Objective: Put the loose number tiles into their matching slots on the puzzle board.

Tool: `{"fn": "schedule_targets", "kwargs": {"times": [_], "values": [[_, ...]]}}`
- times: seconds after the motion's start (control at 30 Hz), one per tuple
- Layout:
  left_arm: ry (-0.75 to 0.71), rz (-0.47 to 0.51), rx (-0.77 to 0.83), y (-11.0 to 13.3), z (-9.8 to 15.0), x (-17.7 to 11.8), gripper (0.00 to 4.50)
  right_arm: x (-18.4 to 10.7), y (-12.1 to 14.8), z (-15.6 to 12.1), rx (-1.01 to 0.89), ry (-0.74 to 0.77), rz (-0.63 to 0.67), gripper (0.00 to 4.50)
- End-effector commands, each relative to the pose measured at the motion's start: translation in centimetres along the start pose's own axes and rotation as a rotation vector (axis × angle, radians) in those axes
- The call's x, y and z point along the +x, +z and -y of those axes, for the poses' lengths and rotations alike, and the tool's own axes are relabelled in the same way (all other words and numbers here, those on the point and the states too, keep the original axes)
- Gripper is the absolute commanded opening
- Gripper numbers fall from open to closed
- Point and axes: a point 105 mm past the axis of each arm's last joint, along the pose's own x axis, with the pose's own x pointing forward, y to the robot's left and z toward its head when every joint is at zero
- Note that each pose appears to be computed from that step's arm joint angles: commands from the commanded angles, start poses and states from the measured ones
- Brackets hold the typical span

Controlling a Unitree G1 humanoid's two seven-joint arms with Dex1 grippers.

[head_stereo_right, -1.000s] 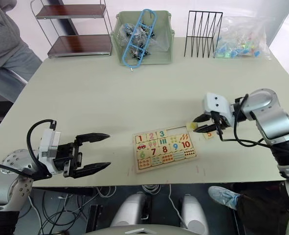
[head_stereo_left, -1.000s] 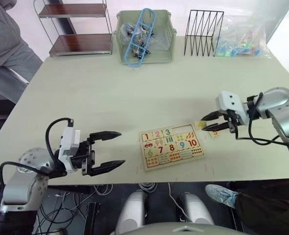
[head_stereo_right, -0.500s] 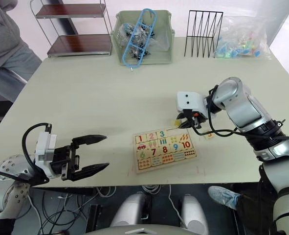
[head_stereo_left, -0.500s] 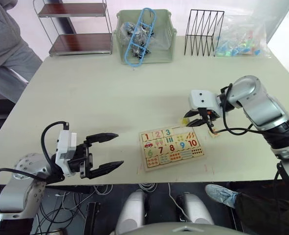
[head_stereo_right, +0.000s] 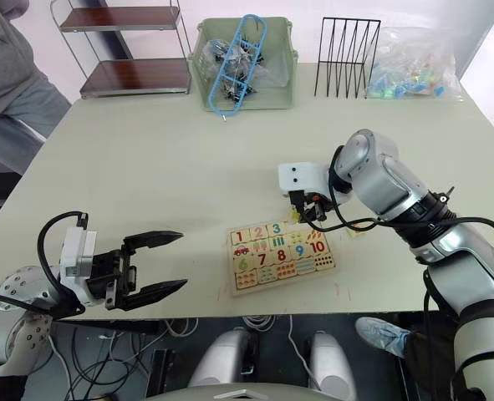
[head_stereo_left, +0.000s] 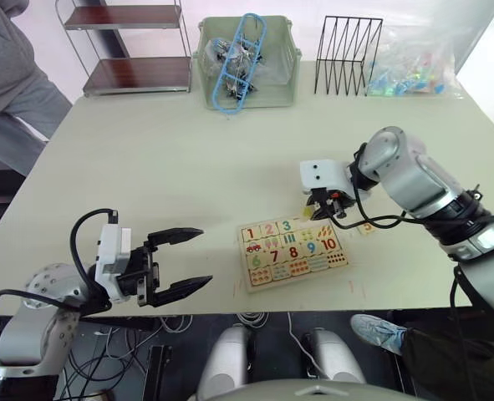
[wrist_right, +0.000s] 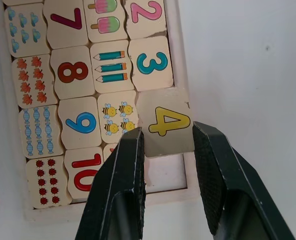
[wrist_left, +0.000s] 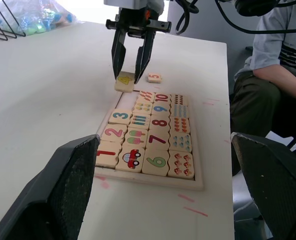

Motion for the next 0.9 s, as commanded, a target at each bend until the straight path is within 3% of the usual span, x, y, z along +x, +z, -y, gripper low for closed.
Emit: {"fn": "schedule_targets", "kwargs": {"times": [0.03,0.9], "values": [[0.02,0.013,0.038,0.6,-0.1,-0.3,4.5,-0.4,0.5,0.5,-0.012,-0.034,-0.016,0.84],[0.022,0.005,0.038,0.5,0.0,-0.4,4.5,1.3,-0.6,0.0,-0.014,-0.006,-0.088,0.84]]}}
